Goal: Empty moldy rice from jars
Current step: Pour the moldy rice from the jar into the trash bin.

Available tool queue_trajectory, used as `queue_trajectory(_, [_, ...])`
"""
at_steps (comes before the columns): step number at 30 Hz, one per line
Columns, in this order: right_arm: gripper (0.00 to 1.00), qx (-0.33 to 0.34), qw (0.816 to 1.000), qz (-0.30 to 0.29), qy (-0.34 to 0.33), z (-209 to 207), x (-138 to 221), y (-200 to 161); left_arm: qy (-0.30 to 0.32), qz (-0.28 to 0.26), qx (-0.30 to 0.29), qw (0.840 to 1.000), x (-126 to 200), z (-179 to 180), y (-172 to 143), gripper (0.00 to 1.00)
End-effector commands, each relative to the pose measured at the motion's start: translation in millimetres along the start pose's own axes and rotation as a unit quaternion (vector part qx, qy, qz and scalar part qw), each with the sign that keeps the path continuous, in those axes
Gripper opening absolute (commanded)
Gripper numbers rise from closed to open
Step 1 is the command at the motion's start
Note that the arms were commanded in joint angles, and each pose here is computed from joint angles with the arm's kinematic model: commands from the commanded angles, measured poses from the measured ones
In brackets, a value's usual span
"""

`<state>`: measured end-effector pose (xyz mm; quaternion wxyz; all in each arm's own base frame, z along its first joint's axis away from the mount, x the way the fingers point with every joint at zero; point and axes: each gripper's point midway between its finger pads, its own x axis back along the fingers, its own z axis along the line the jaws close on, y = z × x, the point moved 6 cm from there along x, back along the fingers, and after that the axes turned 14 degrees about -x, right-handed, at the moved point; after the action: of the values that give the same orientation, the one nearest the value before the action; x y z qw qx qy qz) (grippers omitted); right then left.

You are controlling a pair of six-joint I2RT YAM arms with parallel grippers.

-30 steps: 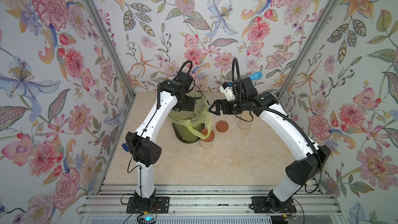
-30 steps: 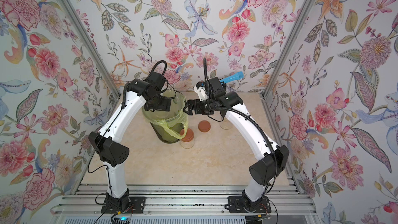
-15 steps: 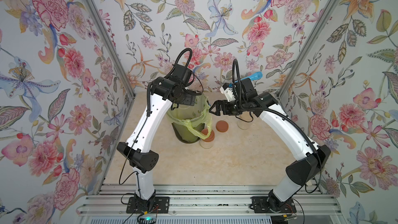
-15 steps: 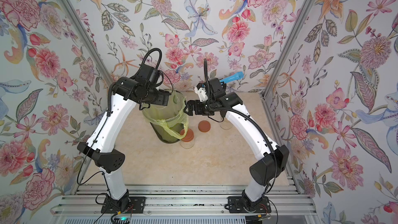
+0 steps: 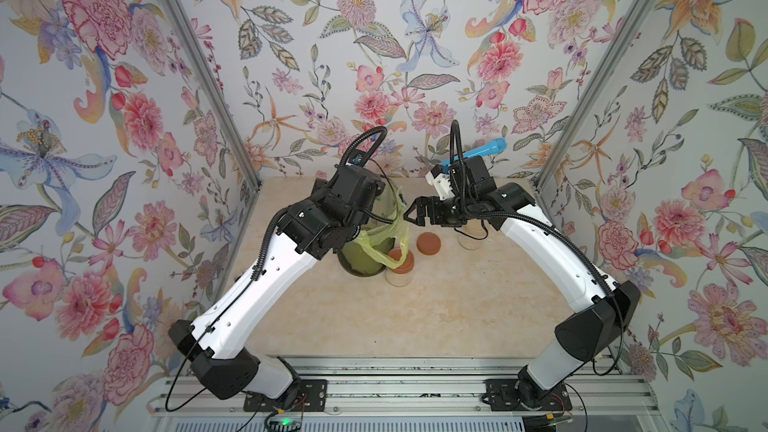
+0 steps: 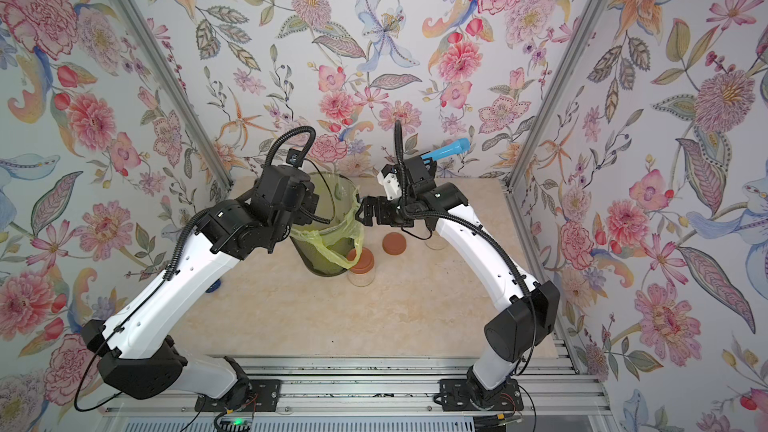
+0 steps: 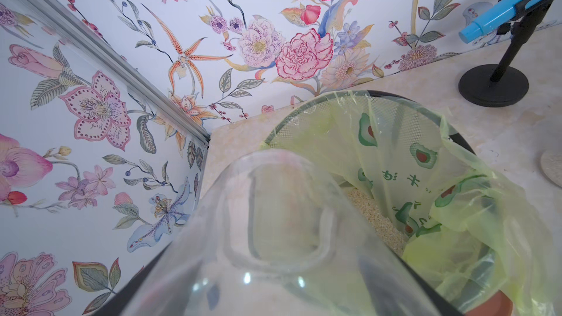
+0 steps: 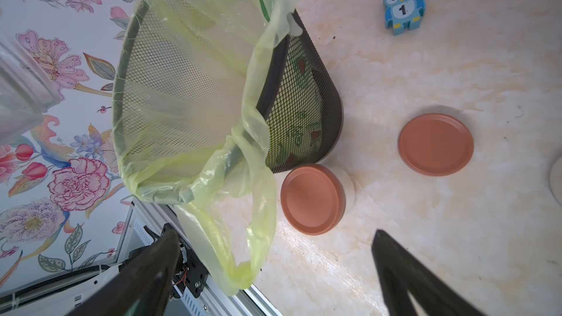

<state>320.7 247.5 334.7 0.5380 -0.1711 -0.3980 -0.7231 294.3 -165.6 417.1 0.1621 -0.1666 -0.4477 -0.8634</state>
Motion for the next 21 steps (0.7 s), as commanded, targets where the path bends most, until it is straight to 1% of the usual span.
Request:
queue_trajectory(1, [1.00, -0.002, 1.000, -0.021, 0.007, 3.1, 12.7, 2.7, 0.047, -0.038, 0.028, 0.998, 0.6, 9.1, 17.9, 0.00])
queue_trajectory(5, [1.00, -0.006, 1.000, -0.022, 0.005, 1.6, 11.5, 2.1, 0.020, -0.041, 0.026, 0.999, 0.9, 4.3, 20.7, 0.00])
queue_trajectory(8, [1.00, -0.007, 1.000, -0.022, 0.005, 1.8, 11.3, 1.7, -0.031, -0.047, 0.025, 0.998, 4.7, 0.2, 31.3, 0.00])
queue_trajectory(10, [1.00, -0.006, 1.000, -0.022, 0.004, 1.4, 10.1, 1.4, -0.080, -0.043, 0.027, 0.995, 7.4, -0.4, 38.1, 0.00])
queue_trajectory(11, [1.00, -0.007, 1.000, -0.022, 0.005, 1.1, 10.1, 1.7, -0.104, -0.021, 0.017, 0.994, -4.2, -12.8, 38.0, 0.00])
queue_trajectory(12, [1.00, -0.007, 1.000, -0.021, 0.004, 0.9, 9.4, 1.6, -0.122, -0.011, 0.020, 0.992, -6.1, -15.3, 40.0, 0.00])
queue_trajectory(14, [1.00, -0.008, 1.000, -0.021, 0.005, 0.6, 8.2, 2.5, -0.176, 0.012, 0.015, 0.984, -9.9, -26.5, 41.3, 0.00])
queue_trajectory(16, [1.00, -0.009, 1.000, -0.021, 0.005, 0.8, 7.1, 3.0, -0.210, 0.055, 0.014, 0.976, -16.3, -36.3, 36.7, 0.00])
queue_trajectory(18, [1.00, -0.008, 1.000, -0.020, 0.004, 0.5, 6.1, 3.3, -0.242, 0.085, 0.021, 0.966, -23.6, -43.1, 33.8, 0.00])
queue_trajectory(19, [1.00, -0.009, 1.000, -0.022, 0.003, -0.5, 6.9, 3.6, -0.271, 0.096, 0.041, 0.957, -26.6, -46.7, 30.1, 0.00])
queue_trajectory(21, [1.00, -0.012, 1.000, -0.021, 0.003, -2.7, 6.5, 3.4, -0.293, 0.127, 0.094, 0.943, -38.2, -42.4, 20.7, 0.00])
